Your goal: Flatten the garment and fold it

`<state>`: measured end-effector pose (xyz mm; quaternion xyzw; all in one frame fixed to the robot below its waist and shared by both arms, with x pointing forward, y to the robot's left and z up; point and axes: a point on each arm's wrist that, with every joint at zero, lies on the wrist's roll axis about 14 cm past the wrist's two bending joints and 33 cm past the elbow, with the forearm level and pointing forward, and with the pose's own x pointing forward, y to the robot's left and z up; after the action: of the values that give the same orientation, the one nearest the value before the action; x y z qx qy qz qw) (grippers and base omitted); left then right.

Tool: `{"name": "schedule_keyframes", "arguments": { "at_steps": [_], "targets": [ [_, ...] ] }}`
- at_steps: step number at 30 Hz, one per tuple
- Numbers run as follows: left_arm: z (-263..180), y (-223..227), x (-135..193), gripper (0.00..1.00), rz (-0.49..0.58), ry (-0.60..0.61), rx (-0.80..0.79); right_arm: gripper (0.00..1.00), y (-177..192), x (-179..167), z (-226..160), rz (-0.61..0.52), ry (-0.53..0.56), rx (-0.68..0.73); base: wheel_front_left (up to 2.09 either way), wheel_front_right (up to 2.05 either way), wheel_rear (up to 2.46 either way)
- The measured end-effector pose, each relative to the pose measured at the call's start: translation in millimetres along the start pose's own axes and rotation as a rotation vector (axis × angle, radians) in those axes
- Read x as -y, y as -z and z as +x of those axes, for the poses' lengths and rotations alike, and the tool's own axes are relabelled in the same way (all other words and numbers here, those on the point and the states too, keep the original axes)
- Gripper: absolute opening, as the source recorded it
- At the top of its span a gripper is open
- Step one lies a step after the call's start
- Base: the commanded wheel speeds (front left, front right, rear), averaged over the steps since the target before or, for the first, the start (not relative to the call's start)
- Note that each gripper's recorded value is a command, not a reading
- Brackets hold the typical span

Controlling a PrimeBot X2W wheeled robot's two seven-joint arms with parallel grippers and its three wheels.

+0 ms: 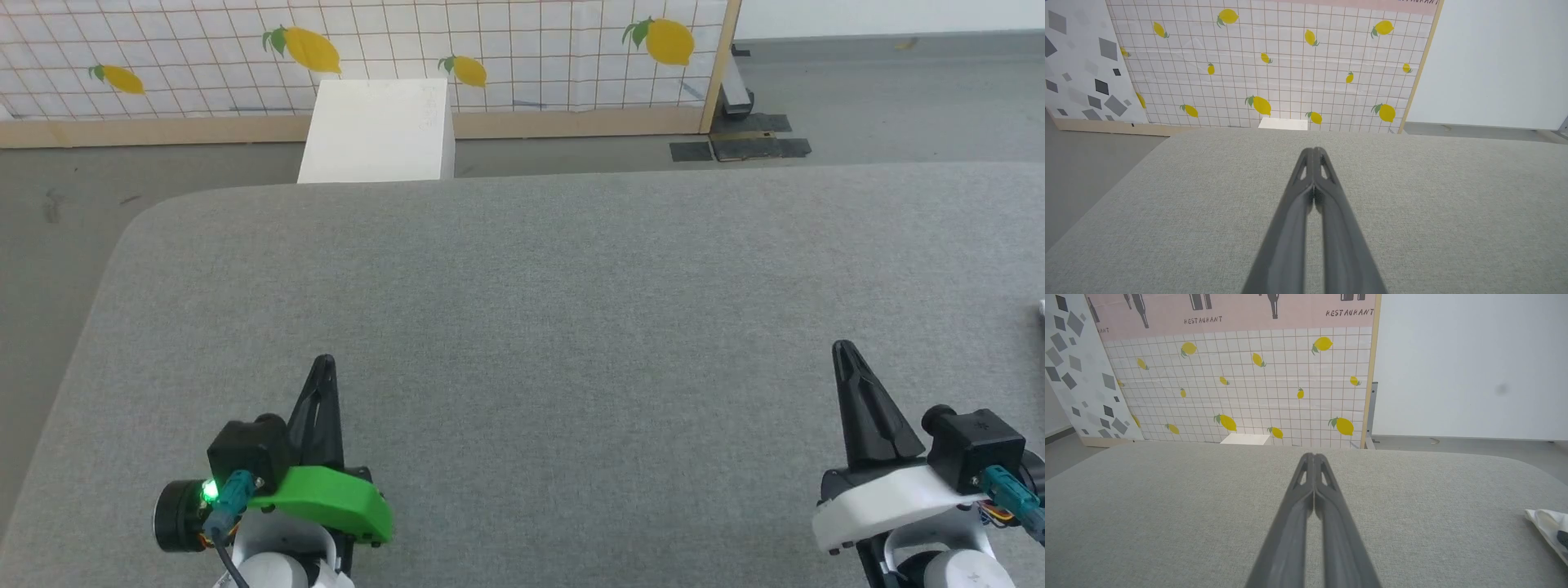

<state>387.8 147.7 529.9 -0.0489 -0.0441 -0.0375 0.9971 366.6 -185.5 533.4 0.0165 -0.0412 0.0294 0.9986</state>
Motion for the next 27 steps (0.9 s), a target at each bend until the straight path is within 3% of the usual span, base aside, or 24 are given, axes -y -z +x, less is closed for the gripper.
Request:
{"name": "schedule_keyframes", "arguments": {
  "at_steps": [27],
  "targets": [
    [-3.6,-3.3,-9.6,0.0,0.054,-0.022,-0.024,0.0,3.7,-8.9,1.5,-0.022,-0.027,-0.037,0.0,0.0,0.0]
  ]
}}
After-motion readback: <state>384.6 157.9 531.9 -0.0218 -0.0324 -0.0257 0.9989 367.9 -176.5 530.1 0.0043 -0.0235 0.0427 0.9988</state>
